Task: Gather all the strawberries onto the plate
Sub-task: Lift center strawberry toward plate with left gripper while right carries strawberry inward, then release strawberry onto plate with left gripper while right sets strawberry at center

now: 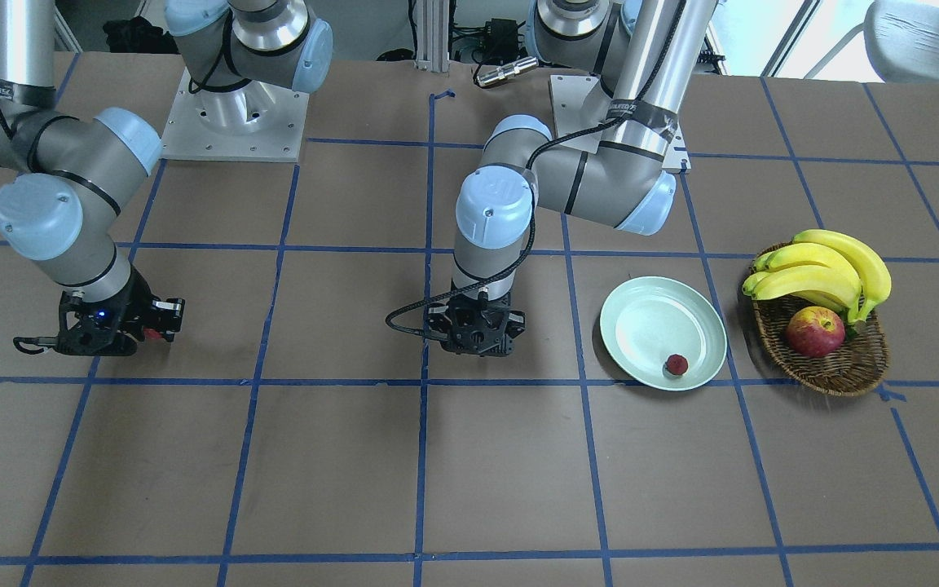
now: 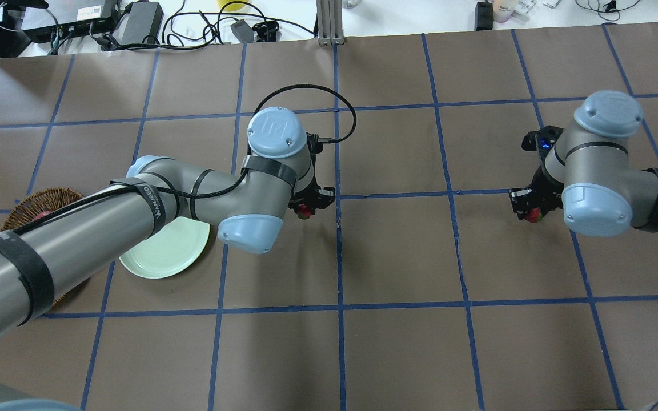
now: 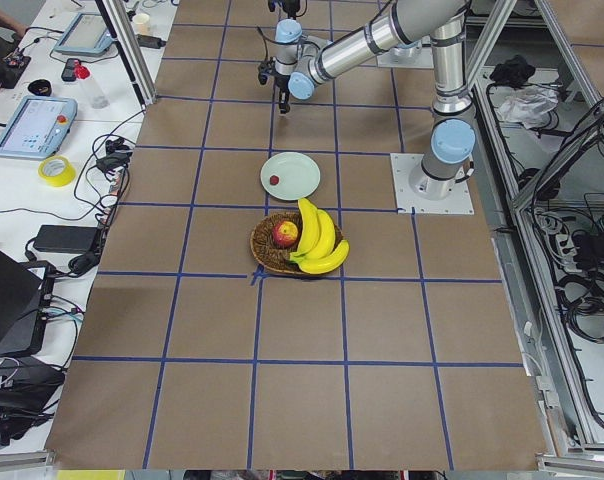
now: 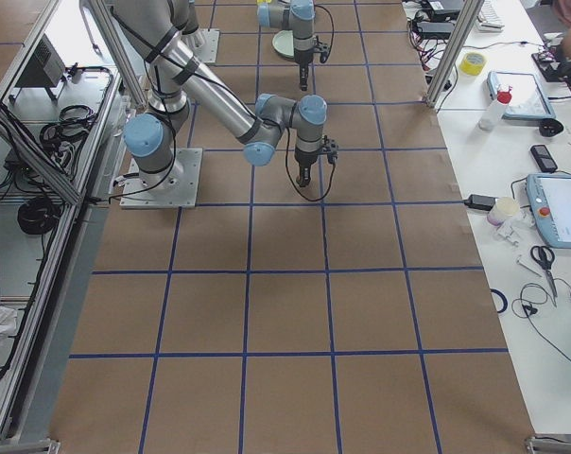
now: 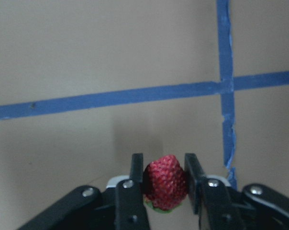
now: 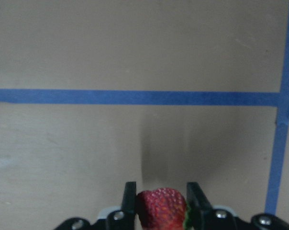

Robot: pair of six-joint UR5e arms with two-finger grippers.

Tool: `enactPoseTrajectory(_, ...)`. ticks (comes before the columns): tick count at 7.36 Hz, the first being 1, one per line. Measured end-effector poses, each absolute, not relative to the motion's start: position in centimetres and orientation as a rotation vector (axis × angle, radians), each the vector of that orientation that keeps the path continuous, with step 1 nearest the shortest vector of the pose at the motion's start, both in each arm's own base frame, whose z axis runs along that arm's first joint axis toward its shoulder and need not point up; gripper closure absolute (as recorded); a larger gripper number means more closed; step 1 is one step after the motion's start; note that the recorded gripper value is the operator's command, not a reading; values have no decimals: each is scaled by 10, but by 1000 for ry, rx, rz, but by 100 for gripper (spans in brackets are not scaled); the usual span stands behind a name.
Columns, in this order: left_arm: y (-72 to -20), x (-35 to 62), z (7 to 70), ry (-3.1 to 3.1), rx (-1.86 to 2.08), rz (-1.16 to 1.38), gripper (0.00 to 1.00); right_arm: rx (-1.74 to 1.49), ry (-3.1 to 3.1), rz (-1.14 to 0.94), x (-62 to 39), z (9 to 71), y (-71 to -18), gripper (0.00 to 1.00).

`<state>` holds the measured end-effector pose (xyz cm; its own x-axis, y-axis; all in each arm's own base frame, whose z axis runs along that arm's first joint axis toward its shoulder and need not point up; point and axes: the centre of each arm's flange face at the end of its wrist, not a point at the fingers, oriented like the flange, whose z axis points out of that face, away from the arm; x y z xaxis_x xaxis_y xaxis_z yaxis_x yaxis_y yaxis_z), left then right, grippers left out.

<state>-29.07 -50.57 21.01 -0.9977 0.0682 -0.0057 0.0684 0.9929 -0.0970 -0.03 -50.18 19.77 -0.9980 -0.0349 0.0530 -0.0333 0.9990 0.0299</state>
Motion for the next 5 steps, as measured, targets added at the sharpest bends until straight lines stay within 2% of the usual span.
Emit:
enactPoseTrajectory(3, -538, -185, 280, 3068, 32, -130, 92, -95, -3148, -34, 117, 220, -506, 74)
enactPoseTrajectory(5, -546, -98, 282, 3061, 27, -61, 92, -282, -3207, -72, 216, 215, -486, 75)
